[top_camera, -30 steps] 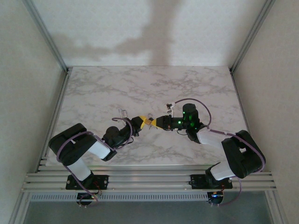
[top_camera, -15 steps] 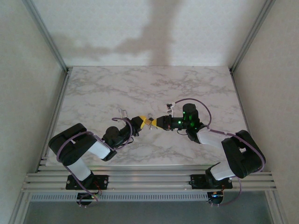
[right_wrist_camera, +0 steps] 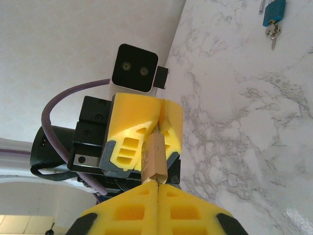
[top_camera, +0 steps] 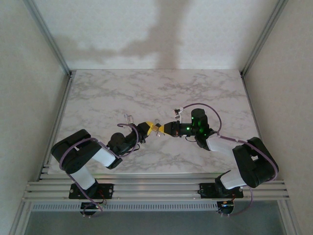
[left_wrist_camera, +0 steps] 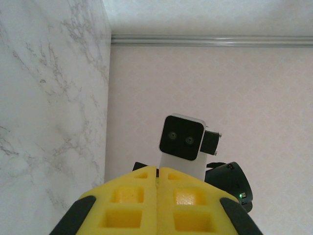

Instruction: Lock with the key

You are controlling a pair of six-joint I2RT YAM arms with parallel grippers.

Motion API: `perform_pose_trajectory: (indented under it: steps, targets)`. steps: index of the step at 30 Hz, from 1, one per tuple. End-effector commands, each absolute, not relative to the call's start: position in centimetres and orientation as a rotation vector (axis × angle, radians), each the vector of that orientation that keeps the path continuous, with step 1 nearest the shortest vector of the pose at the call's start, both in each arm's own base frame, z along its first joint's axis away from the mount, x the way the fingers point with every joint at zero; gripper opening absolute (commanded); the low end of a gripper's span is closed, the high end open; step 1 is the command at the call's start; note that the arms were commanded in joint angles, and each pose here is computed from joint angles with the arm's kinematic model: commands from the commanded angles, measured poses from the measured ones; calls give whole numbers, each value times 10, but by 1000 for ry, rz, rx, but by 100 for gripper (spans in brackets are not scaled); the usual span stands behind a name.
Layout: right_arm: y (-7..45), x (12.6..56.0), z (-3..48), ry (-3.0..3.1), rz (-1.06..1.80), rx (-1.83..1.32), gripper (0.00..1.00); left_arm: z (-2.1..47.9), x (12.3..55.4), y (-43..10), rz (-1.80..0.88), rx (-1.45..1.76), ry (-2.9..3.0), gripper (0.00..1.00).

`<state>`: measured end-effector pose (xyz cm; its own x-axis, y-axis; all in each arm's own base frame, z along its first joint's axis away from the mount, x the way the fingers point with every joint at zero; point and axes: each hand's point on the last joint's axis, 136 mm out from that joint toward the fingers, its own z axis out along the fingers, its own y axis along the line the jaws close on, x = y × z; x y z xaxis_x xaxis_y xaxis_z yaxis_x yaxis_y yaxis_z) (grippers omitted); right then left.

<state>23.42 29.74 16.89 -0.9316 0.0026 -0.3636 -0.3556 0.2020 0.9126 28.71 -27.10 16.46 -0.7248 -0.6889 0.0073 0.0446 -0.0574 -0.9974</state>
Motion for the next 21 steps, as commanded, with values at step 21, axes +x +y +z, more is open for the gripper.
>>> perform_pose_trajectory:
  steps: [21]
  targets:
    - [299,222,178,2193,1796,-425,0,191,302,-251,-1883,-744,1541,0]
